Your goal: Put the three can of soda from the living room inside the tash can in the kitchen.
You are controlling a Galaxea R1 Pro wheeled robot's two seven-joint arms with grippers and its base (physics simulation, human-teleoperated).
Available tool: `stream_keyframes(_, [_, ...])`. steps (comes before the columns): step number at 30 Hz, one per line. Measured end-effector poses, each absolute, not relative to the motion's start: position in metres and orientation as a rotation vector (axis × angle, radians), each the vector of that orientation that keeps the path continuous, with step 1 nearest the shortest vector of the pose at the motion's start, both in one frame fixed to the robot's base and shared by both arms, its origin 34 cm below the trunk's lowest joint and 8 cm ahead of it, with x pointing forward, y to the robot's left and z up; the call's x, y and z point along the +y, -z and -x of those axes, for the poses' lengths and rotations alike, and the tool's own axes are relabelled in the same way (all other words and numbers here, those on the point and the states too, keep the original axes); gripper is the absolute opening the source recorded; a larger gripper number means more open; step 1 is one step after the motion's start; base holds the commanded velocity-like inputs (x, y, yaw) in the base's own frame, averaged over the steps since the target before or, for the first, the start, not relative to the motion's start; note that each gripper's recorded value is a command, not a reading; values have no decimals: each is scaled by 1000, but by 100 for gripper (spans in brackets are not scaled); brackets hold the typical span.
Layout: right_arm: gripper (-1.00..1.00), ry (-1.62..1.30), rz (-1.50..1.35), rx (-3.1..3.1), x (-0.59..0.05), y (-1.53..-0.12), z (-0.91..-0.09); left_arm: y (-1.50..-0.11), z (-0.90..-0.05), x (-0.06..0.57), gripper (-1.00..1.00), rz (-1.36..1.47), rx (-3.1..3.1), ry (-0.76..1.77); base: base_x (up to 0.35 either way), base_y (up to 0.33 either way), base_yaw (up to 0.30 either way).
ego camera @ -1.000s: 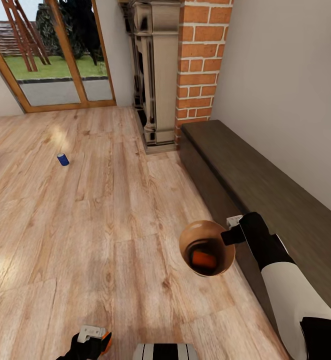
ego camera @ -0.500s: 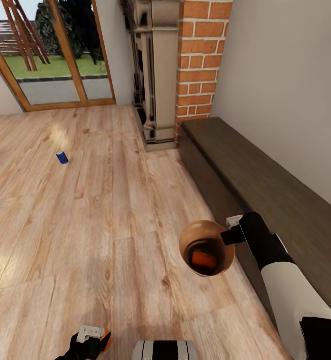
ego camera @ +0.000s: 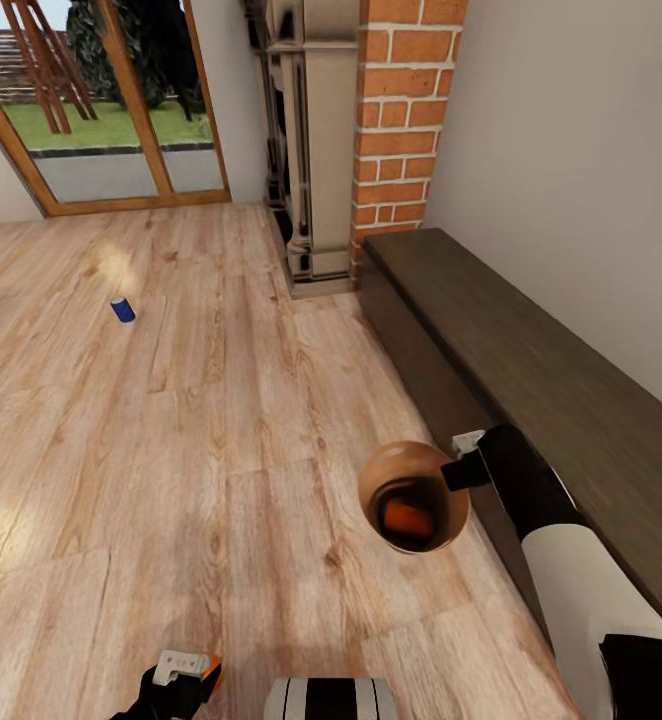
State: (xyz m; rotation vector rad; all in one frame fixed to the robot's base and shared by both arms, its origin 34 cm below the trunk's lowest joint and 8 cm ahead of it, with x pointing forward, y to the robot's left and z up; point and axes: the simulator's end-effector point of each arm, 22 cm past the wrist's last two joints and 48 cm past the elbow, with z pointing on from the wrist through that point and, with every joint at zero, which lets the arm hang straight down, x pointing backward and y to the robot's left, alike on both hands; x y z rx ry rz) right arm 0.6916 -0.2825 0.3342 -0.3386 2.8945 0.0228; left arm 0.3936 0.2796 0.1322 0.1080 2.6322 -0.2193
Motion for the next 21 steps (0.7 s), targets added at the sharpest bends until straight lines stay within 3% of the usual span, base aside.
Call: stream_keyframes(21, [-100, -26, 387, 2824, -257, -357, -712, -132, -393, 279, 100, -109, 2633, 220, 0, 0, 0])
